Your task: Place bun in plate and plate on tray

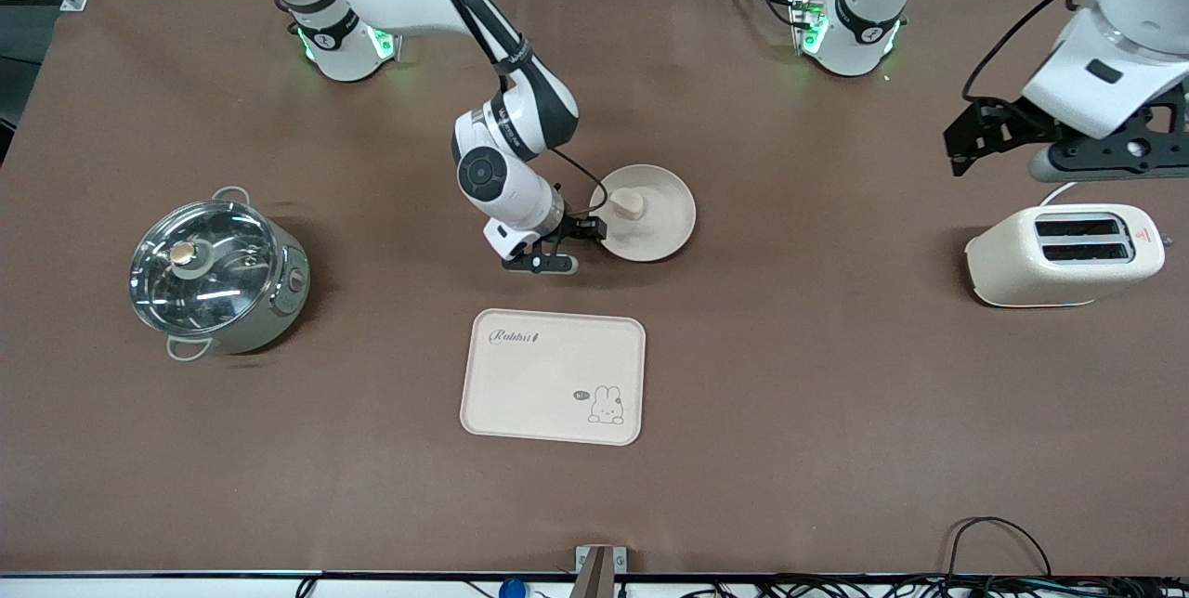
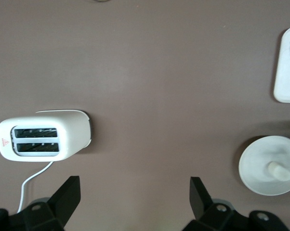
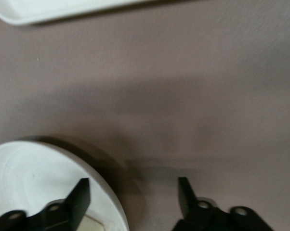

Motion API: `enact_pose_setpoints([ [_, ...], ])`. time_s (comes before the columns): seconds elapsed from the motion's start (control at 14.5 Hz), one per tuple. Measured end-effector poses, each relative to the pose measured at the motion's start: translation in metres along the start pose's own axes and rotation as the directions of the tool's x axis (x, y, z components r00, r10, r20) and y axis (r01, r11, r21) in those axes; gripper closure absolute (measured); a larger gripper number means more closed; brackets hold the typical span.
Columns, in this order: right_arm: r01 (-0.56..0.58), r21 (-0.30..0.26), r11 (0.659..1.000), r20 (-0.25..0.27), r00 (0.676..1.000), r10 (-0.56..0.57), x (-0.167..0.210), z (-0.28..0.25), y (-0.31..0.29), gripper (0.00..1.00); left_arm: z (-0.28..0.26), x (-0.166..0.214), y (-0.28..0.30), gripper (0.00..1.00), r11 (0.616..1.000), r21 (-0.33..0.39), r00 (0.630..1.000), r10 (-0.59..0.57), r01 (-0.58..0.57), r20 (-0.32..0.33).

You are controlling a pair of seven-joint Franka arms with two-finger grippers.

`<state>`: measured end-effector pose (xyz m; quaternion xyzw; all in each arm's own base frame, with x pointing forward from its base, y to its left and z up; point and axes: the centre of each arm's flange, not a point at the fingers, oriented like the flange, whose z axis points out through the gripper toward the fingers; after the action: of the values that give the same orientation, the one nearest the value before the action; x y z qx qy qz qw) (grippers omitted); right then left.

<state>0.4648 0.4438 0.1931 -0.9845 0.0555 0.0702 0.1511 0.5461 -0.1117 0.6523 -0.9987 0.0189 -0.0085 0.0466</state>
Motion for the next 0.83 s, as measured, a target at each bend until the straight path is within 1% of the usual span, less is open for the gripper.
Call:
enact_pose_setpoints([
  [0.07, 0.008, -0.001, 1.0, 0.001, 1.0, -0.008, -0.004, 0.003, -0.003, 0.33, 0.003, -0.001, -0.007, 0.0, 1.0, -0.014, 1.0, -0.004, 0.004, 0.011],
  [0.14, 0.014, -0.002, 1.0, 0.001, 1.0, -0.014, -0.007, 0.005, -0.006, 0.35, 0.008, -0.002, -0.015, 0.0, 1.0, -0.028, 1.0, 0.001, 0.0, 0.024],
  [0.21, 0.02, -0.003, 1.0, 0.003, 1.0, -0.02, -0.011, 0.006, -0.008, 0.4, 0.011, -0.002, -0.024, 0.0, 0.999, -0.037, 0.999, 0.005, -0.004, 0.032],
  [0.28, 0.025, -0.004, 1.0, 0.003, 1.0, -0.025, -0.013, 0.007, -0.01, 0.4, 0.012, -0.003, -0.032, 0.0, 0.999, -0.041, 0.999, 0.003, -0.002, 0.035],
  [0.48, 0.029, -0.004, 1.0, 0.004, 1.0, -0.029, -0.015, 0.008, -0.012, 0.71, 0.008, -0.005, -0.039, 0.0, 0.999, -0.043, 1.0, 0.0, 0.001, 0.026],
  [0.55, 0.028, -0.004, 1.0, 0.003, 1.0, -0.028, -0.015, 0.008, -0.011, 0.79, 0.007, -0.006, -0.039, 0.0, 0.999, -0.044, 1.0, 0.001, 0.0, 0.024],
  [0.62, 0.028, -0.004, 1.0, 0.003, 1.0, -0.028, -0.015, 0.008, -0.011, 0.93, 0.006, -0.006, -0.038, 0.0, 0.999, -0.044, 1.0, 0.003, -0.002, 0.024],
  [0.69, 0.024, -0.002, 1.0, -0.004, 1.0, -0.024, -0.013, 0.007, -0.011, 0.96, 0.007, -0.006, -0.037, 0.0, 0.999, -0.044, 1.0, 0.004, -0.003, 0.024],
  [0.83, 0.015, -0.002, 1.0, -0.012, 1.0, -0.015, -0.007, 0.003, -0.007, 0.96, 0.007, -0.006, -0.036, 0.0, 0.999, -0.044, 1.0, 0.006, -0.005, 0.026],
])
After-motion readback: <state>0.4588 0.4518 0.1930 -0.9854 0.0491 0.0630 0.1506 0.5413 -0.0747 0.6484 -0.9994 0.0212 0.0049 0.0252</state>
